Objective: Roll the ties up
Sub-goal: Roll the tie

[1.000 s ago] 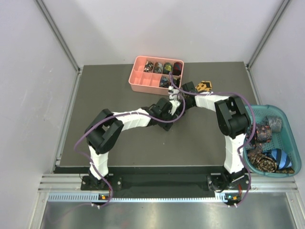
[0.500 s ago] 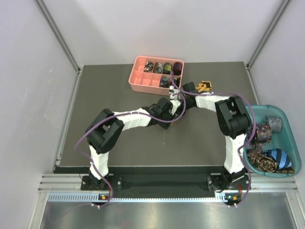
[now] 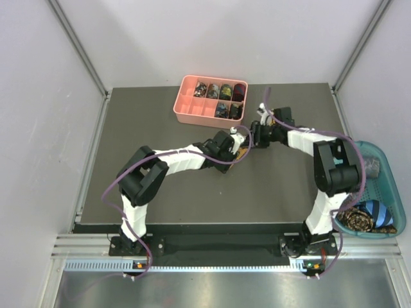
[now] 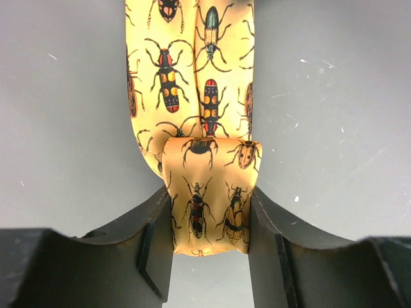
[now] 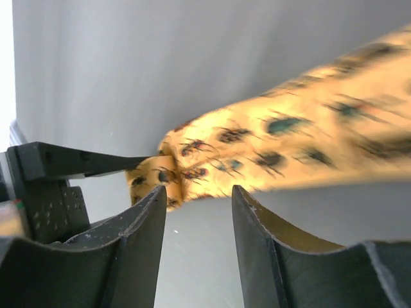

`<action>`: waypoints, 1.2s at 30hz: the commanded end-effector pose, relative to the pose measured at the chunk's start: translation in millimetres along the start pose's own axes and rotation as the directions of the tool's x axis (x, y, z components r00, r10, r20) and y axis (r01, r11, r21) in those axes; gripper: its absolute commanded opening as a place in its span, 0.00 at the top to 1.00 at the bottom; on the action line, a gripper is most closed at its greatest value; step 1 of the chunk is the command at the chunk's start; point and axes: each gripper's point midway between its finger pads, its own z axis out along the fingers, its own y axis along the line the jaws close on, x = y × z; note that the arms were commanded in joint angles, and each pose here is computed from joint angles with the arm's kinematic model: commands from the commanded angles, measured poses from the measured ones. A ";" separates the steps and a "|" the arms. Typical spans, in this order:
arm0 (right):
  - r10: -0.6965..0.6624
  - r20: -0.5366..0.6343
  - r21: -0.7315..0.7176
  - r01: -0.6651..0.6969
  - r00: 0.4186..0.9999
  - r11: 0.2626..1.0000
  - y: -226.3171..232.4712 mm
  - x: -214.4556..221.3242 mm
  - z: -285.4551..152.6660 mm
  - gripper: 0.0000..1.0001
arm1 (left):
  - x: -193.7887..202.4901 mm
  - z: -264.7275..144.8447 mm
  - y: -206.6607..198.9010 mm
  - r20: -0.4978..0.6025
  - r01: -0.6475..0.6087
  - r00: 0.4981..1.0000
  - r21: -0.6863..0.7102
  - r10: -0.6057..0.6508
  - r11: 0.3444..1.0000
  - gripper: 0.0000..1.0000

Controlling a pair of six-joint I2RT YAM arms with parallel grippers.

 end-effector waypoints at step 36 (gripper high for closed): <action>-0.887 -0.055 0.554 0.753 0.459 0.355 176.3 137.4 -52.0 0.58 | 91.7 15.4 -22.5 -0.543 0.088 0.839 0.075 -0.033 0.993 0.61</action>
